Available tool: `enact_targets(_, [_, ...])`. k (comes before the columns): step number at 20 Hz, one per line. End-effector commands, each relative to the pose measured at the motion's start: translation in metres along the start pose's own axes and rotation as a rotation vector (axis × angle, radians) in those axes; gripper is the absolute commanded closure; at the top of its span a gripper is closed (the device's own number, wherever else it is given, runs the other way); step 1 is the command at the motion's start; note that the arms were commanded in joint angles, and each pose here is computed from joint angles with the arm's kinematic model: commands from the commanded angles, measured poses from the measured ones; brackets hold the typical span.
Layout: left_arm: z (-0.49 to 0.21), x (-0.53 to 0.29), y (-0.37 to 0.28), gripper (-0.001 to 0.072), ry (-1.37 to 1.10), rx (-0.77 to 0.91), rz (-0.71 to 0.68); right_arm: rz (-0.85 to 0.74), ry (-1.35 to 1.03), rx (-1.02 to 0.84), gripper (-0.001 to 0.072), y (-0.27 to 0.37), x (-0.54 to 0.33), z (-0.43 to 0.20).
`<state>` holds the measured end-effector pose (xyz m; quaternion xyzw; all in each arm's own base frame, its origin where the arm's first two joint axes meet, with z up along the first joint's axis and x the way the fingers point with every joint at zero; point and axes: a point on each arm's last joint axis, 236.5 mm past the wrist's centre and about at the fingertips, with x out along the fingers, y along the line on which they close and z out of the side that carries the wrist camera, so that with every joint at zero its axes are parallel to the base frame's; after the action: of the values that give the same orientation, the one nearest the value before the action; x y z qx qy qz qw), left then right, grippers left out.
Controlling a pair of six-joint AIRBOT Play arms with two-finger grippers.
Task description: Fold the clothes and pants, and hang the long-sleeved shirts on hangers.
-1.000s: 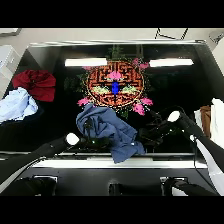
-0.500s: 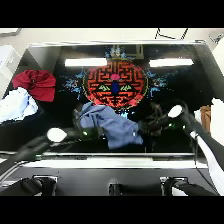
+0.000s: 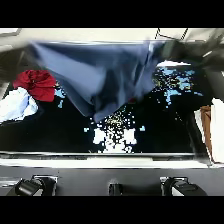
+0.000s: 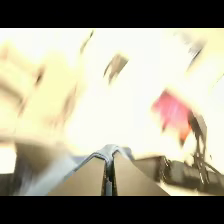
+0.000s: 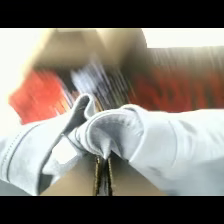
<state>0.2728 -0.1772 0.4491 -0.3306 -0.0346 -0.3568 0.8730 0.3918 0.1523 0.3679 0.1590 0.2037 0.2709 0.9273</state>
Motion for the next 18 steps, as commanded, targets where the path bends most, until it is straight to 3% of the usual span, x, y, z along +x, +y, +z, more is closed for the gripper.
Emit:
enact_targets(1, [0.055, -0.025, -0.062, 0.0685, -0.136, 0.073, -0.114, 0.114, -0.26, -0.086, 0.0669, 0.072, -0.08, 0.064])
enact_targets(7, [0.11, -0.043, -0.081, 0.0686, -0.342, 0.22, -0.108, 0.087, -0.326, -0.149, 0.0669, 0.088, -0.119, 0.069])
enact_targets(11, [0.122, -0.023, -0.05, 0.0685, -0.414, 0.362, 0.003, -0.086, -0.101, -0.042, 0.0669, 0.03, -0.084, 0.026])
enact_targets(15, [0.035, 0.08, 0.055, 0.0685, -0.165, 0.341, 0.139, -0.222, 0.457, 0.132, 0.0668, -0.056, -0.009, -0.108])
enact_targets(18, [-0.096, 0.15, 0.18, 0.0684, 0.122, 0.277, 0.278, -0.287, 0.698, 0.288, 0.0668, -0.122, 0.054, -0.208])
